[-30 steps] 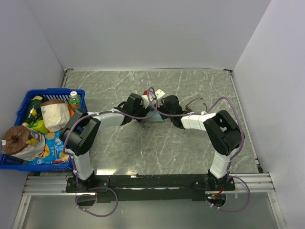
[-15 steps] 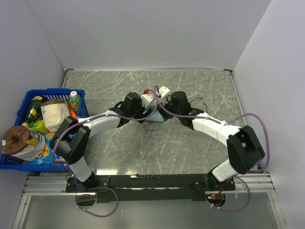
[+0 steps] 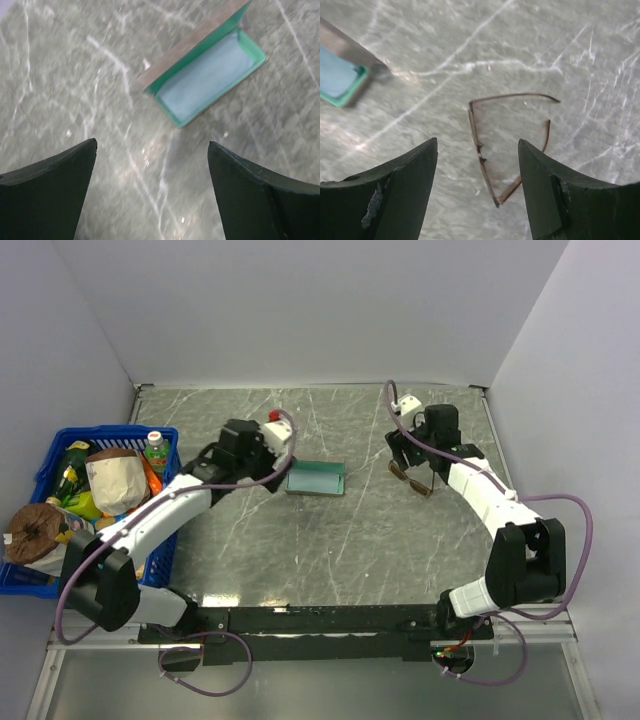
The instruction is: Organize the sunglasses
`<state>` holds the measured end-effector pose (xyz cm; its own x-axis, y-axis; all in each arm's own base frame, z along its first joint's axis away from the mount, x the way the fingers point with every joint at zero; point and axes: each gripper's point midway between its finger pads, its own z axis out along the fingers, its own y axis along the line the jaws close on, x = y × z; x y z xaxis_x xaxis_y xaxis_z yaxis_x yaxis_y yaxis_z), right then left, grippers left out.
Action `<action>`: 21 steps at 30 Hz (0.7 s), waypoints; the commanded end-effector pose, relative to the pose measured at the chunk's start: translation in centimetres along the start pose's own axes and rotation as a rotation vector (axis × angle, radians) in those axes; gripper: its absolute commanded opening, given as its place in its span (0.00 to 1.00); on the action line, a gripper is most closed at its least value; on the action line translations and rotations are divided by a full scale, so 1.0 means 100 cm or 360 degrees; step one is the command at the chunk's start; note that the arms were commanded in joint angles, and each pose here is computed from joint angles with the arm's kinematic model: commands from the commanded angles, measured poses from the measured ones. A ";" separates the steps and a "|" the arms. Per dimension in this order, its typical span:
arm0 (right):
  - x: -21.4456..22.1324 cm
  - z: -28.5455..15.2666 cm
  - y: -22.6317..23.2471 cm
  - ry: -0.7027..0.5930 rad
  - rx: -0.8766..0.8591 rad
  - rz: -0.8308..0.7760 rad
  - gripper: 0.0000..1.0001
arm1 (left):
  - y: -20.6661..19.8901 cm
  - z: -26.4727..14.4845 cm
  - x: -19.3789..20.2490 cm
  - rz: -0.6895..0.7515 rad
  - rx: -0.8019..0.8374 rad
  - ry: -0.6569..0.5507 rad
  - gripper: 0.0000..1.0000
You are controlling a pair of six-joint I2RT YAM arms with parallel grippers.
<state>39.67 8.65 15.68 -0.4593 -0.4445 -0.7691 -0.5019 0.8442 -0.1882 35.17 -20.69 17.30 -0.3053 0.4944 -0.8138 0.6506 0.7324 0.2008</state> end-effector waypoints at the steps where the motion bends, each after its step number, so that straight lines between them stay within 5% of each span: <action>1: 0.023 0.013 0.003 0.0140 -0.0117 -0.0069 0.71 | 0.009 -0.039 -0.006 -0.0111 0.0177 -0.0003 0.96; 21: 0.094 0.063 -0.003 0.0528 -0.0114 -0.0127 0.54 | -0.005 -0.050 0.022 -0.0149 0.0233 0.0012 0.96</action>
<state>38.43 6.81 4.68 -0.6340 -0.5712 -0.5213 -0.5985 0.7893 -0.1371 30.51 -17.08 18.19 -0.3850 0.4474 -0.8072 0.7028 0.7090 0.0577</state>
